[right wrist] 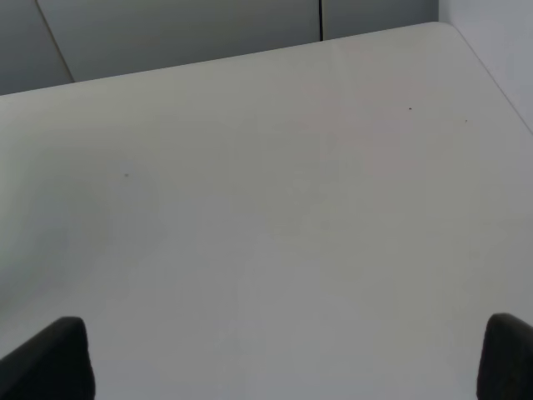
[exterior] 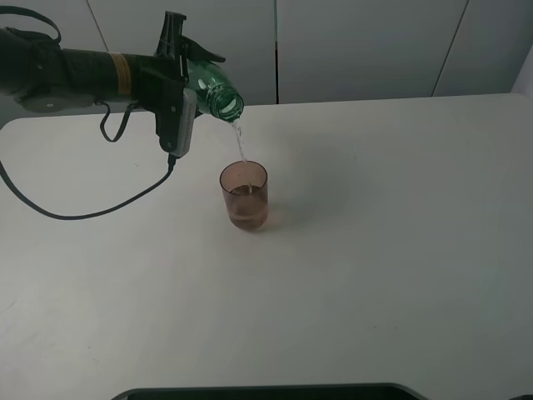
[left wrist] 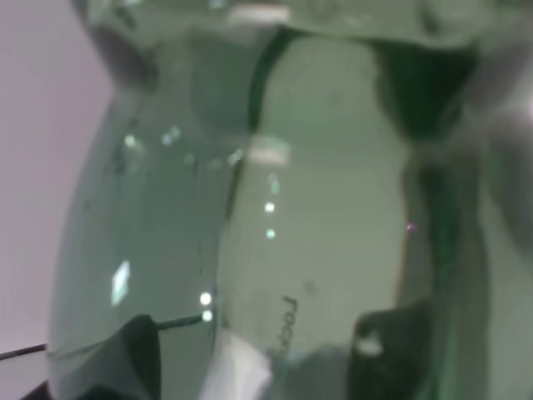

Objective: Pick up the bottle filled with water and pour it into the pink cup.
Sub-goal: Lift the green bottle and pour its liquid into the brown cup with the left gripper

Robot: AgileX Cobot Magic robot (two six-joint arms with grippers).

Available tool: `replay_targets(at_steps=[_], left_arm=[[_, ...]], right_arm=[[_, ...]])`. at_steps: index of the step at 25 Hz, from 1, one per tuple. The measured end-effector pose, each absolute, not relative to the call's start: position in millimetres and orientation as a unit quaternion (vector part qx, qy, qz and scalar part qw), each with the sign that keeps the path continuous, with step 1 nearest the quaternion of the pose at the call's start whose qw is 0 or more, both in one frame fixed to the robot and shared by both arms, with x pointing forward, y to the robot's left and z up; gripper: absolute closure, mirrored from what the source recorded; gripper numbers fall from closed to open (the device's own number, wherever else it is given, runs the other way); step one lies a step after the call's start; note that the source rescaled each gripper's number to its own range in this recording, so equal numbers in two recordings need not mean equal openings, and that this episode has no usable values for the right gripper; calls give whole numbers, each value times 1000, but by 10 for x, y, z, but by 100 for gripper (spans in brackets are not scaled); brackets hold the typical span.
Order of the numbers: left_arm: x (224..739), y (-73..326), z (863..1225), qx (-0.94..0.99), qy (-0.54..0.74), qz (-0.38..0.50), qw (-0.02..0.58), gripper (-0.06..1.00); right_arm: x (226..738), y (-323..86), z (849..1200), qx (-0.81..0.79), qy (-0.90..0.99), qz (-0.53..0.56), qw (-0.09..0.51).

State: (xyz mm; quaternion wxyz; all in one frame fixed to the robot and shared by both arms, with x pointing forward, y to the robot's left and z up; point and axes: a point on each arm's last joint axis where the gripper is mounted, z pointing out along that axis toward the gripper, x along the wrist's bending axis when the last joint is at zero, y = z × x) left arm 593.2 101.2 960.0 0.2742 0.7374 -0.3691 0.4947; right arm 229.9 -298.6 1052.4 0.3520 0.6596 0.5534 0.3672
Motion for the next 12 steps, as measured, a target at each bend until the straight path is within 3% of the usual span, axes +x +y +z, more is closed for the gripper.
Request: replay_targets(at_steps=[12], left_arm=[[5935,1013,9602,738,-367,496,274,94]], right_arm=[[2299,-2986,10524,660,553,367,352]])
